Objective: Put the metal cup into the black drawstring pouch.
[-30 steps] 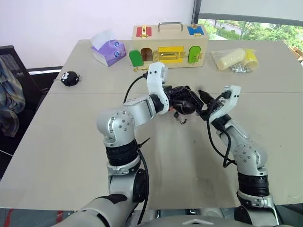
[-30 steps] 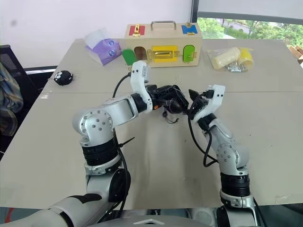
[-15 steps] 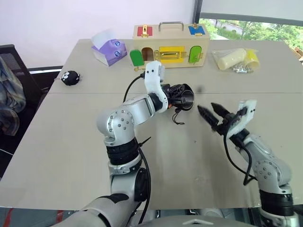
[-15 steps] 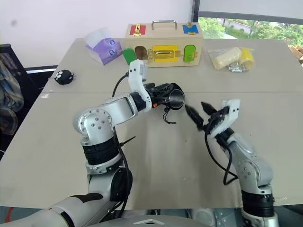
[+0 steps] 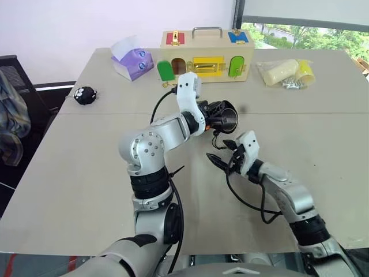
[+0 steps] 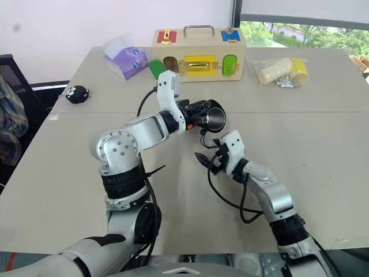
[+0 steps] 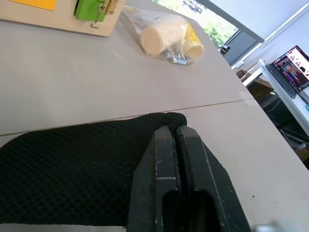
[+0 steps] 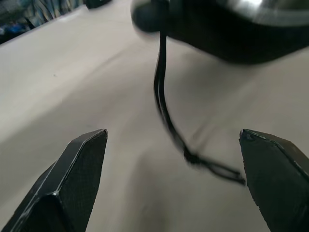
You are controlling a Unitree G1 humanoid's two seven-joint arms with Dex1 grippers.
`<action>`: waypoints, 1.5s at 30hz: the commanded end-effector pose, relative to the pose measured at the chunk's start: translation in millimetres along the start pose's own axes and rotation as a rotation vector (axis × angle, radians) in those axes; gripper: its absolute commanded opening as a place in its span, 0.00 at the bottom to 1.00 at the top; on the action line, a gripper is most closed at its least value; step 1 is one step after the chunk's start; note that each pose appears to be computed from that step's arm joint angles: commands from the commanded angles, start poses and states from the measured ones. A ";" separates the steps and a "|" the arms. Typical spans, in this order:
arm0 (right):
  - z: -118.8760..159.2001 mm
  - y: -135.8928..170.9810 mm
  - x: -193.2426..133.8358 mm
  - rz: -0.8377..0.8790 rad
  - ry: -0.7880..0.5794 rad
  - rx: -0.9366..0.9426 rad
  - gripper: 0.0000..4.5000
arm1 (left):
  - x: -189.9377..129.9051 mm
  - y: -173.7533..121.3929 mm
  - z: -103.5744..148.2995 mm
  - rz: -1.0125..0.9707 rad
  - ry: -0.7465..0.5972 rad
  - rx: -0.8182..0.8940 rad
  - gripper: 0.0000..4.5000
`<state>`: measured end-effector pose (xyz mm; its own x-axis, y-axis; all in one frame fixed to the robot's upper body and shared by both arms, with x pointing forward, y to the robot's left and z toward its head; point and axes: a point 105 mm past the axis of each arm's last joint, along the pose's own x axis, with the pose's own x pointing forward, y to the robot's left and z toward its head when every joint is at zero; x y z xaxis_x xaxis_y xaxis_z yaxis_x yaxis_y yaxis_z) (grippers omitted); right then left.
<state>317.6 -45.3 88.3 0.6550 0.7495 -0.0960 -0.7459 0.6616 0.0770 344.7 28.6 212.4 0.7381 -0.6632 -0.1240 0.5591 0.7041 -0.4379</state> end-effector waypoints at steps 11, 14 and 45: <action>29.8 -28.0 -11.2 -0.168 -0.044 -0.311 0.01 | -6.6 -2.5 11.5 0.004 -0.058 0.032 0.00; 73.7 -52.8 -32.1 -0.325 -0.136 -0.465 0.01 | -8.7 -0.4 12.2 0.017 -0.068 0.029 0.00; 241.0 -11.1 -43.2 -0.332 -0.678 -0.698 0.00 | -19.0 -48.9 54.7 -0.202 -0.402 0.455 0.36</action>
<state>340.6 -85.6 320.6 0.6596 0.5030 0.5585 -0.2625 0.8504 -0.4560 332.3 25.0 265.3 0.6768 -0.7005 0.2263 0.7310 0.6760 -0.0935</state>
